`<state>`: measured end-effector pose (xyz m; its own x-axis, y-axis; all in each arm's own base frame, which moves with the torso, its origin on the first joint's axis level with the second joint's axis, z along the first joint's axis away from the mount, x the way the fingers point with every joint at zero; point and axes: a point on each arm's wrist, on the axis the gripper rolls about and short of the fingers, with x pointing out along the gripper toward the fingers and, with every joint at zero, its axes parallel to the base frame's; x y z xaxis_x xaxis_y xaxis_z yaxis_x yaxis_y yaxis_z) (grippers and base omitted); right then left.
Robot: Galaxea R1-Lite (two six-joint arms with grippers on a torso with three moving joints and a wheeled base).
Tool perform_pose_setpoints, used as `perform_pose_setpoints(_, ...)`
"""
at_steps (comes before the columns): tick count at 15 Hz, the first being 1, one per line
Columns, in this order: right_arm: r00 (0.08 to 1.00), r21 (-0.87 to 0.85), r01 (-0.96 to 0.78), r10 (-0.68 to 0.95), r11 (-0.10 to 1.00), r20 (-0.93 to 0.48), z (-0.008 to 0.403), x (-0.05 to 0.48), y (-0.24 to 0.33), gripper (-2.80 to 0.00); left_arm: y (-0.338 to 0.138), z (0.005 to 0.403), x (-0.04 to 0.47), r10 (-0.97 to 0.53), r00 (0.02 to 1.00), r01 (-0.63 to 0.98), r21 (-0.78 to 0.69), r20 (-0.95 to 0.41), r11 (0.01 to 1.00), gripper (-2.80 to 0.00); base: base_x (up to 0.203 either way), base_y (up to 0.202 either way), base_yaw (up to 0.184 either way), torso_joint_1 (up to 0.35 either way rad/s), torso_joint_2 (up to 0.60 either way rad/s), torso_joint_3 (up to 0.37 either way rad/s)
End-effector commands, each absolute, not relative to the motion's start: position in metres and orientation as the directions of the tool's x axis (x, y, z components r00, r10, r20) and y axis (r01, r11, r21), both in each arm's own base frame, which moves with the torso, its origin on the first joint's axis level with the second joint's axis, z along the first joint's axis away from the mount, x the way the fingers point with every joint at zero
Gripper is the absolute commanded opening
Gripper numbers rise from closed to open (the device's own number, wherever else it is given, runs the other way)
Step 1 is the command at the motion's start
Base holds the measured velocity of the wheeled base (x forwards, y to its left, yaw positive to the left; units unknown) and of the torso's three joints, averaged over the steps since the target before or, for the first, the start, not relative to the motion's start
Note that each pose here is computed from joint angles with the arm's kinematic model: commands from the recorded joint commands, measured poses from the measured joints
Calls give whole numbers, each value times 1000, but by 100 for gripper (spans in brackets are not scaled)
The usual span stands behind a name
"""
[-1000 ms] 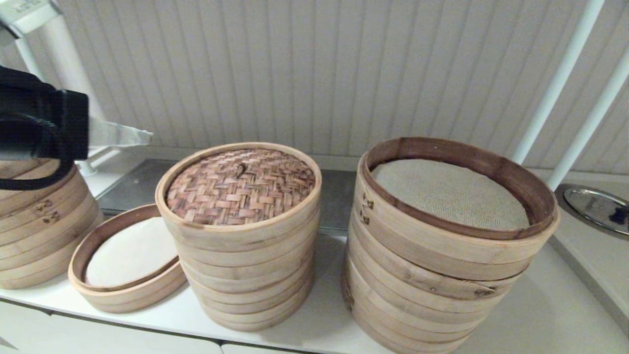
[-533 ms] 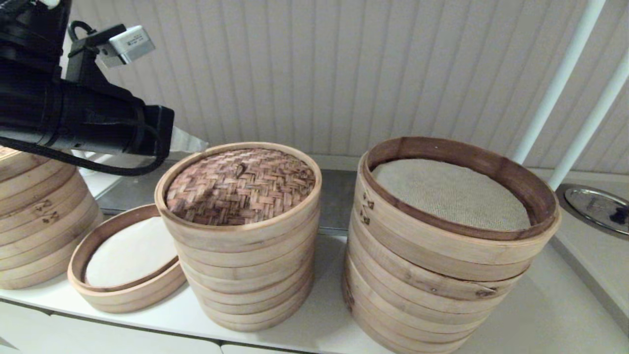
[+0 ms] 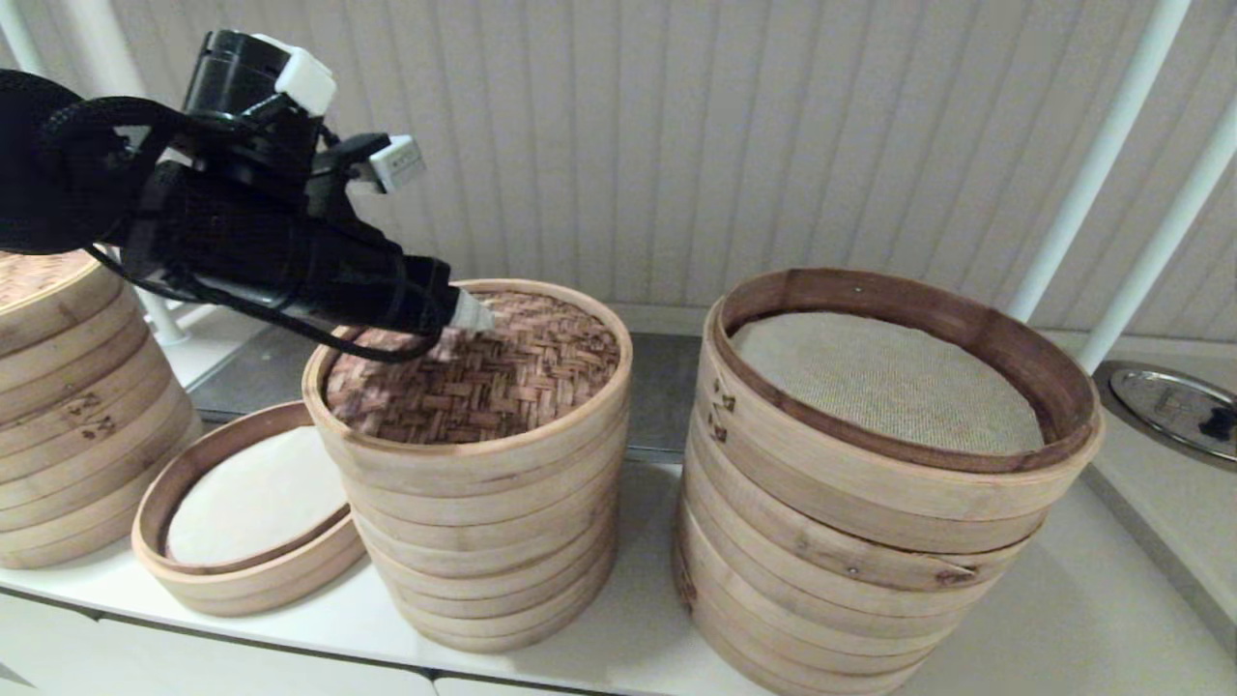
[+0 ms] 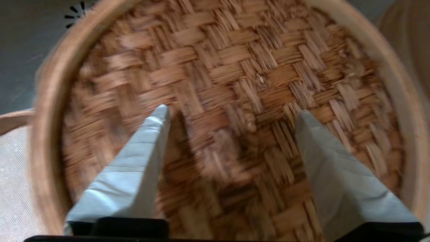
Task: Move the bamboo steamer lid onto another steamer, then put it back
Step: Pick up the steamer
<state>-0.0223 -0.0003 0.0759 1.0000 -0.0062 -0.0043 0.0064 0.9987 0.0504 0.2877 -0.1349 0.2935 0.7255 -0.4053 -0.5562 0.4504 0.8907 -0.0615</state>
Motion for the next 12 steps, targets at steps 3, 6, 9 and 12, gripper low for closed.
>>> perform_pose_setpoints(3, 1000, 51, 6, -6, 999, -6, 75, -22, 0, -280, -153, 279, 294, -362, 734, 431, -17, -574, 902, 0, 0, 0, 0, 0, 0, 0)
perform_pose_setpoints(6, 1000, 51, 6, -6, 999, -6, 75, -22, 0, -280, -159, 276, 301, -302, 794, 372, 29, -527, 928, 0, 0, 0, 0, 0, 0, 0)
perform_pose_setpoints(9, 1000, 51, 7, -6, 999, -8, 75, -22, 0, -280, -158, 278, 299, -296, 801, 364, 31, -521, 931, 0, 0, 0, 0, 0, 0, 0)
perform_pose_setpoints(12, 1000, 51, 6, -6, 999, -6, 75, -22, 0, -280, -165, 278, 294, -265, 812, 345, 62, -519, 937, 0, 0, 0, 0, -9, 1, 4)
